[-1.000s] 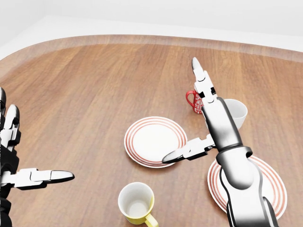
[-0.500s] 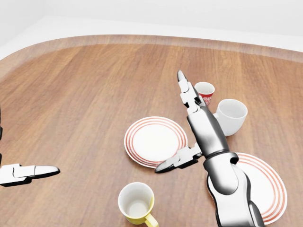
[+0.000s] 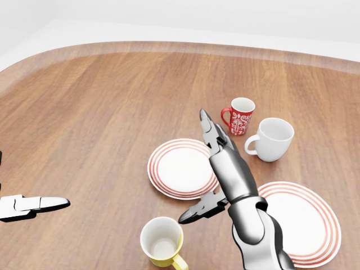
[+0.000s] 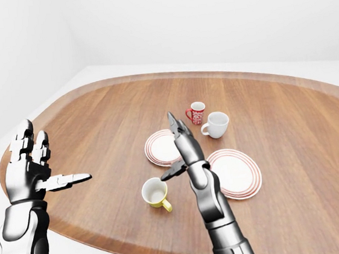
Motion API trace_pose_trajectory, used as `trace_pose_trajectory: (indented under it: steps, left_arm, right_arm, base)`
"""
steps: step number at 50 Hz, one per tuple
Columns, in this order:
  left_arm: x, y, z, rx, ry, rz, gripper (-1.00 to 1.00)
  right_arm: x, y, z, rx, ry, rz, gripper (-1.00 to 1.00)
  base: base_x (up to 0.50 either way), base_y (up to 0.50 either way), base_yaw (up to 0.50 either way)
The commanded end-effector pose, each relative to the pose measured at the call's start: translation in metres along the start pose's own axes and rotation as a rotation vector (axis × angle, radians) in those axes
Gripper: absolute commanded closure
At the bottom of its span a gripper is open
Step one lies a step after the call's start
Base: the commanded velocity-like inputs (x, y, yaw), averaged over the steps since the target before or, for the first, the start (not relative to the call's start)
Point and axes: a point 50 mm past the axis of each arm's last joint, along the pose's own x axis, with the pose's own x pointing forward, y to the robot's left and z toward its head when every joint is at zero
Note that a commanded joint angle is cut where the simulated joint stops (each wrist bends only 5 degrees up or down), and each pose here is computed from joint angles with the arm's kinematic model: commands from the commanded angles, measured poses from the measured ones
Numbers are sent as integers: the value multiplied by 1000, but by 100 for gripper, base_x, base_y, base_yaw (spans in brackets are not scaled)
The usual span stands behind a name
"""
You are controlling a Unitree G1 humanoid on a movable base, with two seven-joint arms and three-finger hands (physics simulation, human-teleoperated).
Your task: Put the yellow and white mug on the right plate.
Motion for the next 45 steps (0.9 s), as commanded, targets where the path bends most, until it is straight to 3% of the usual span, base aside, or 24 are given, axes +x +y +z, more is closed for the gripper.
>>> trace_pose_trajectory:
  steps: [1, 17, 45]
  left_arm:
    - [0, 0, -1, -1, 5, 0, -100]
    - [-1, 0, 2, 1, -8, -1, -100]
    - [-1, 0, 2, 1, -10, 0, -100]
  right_arm:
    - [0, 14, -11, -25, 54, 24, -100]
    - [6, 30, -27, -66, 128, 47, -100]
    - [0, 45, -20, -108, 108, 82, -100]
  base:
    - [0, 0, 0]
    - [0, 0, 0]
    - [0, 0, 0]
